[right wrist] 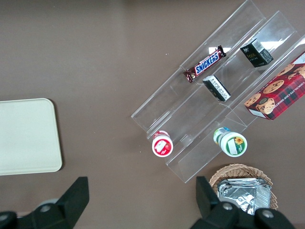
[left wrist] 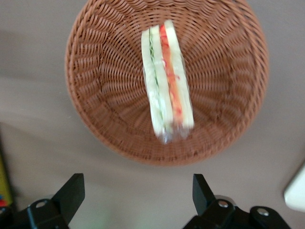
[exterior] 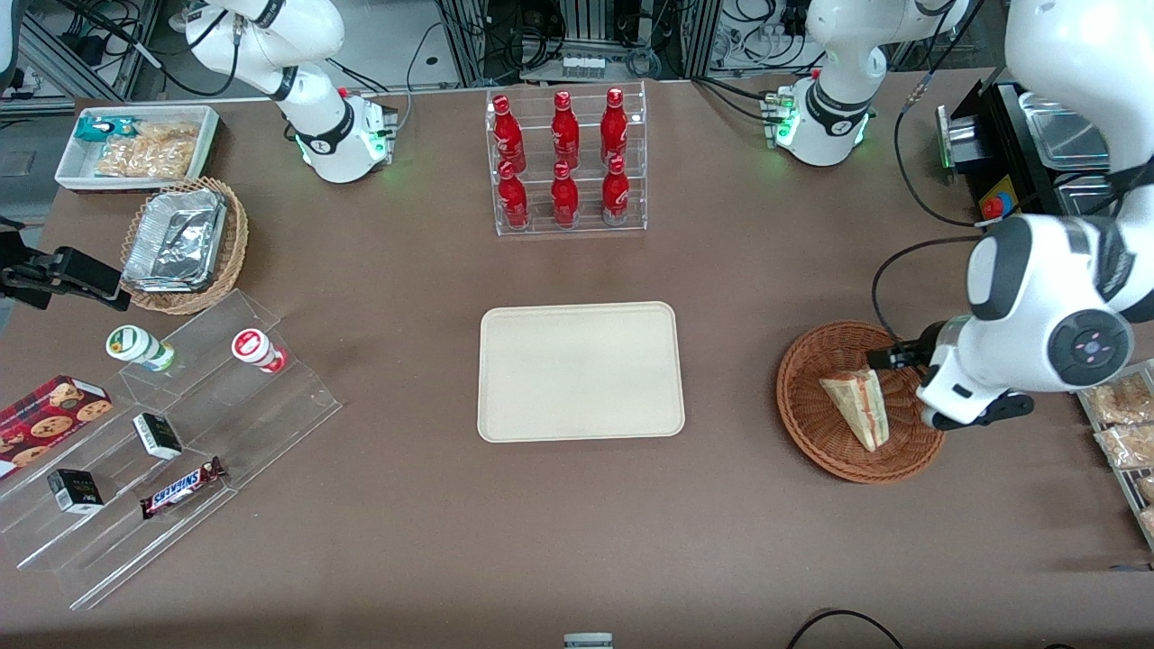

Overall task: Place sandwich from basket to tray
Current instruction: 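Close the left gripper on the wrapped sandwich and lift it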

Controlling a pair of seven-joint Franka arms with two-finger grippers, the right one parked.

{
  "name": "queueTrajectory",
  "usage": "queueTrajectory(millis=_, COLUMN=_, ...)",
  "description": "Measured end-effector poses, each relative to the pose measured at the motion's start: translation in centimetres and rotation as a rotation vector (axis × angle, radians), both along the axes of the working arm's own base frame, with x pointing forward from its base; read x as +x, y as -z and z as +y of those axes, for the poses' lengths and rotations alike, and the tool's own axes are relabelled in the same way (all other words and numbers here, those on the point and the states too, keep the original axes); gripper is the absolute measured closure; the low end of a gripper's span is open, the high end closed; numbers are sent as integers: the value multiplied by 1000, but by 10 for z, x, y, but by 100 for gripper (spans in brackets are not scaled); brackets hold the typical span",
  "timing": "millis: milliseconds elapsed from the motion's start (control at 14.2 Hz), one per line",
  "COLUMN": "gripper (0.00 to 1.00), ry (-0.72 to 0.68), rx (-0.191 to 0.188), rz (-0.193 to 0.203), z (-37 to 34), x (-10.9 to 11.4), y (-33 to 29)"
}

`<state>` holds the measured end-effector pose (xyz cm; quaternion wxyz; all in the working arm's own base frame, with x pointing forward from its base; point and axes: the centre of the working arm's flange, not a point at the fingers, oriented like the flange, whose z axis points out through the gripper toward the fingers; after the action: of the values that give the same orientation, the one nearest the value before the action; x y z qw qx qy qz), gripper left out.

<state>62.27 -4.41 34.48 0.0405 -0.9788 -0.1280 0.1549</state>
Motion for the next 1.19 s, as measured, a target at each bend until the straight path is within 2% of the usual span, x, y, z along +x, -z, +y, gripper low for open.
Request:
queueTrajectory(millis=211, gripper=0, ry=-96, rx=10, rz=-20, z=-1, x=9, y=46)
queueTrajectory(millis=561, gripper=0, ry=-157, rx=16, rz=2, z=-1, x=11, y=91)
queueTrajectory(millis=702, gripper=4, ry=-186, rx=26, rz=10, z=-1, x=11, y=96)
queueTrajectory(millis=842, gripper=23, ry=-204, rx=32, rz=11, z=-2, x=11, y=97)
queueTrajectory(millis=912, gripper=36, ry=-211, rx=34, rz=11, z=-2, x=11, y=97)
queueTrajectory(millis=1193, gripper=71, ry=-255, rx=47, rz=-1, z=-8, x=12, y=95)
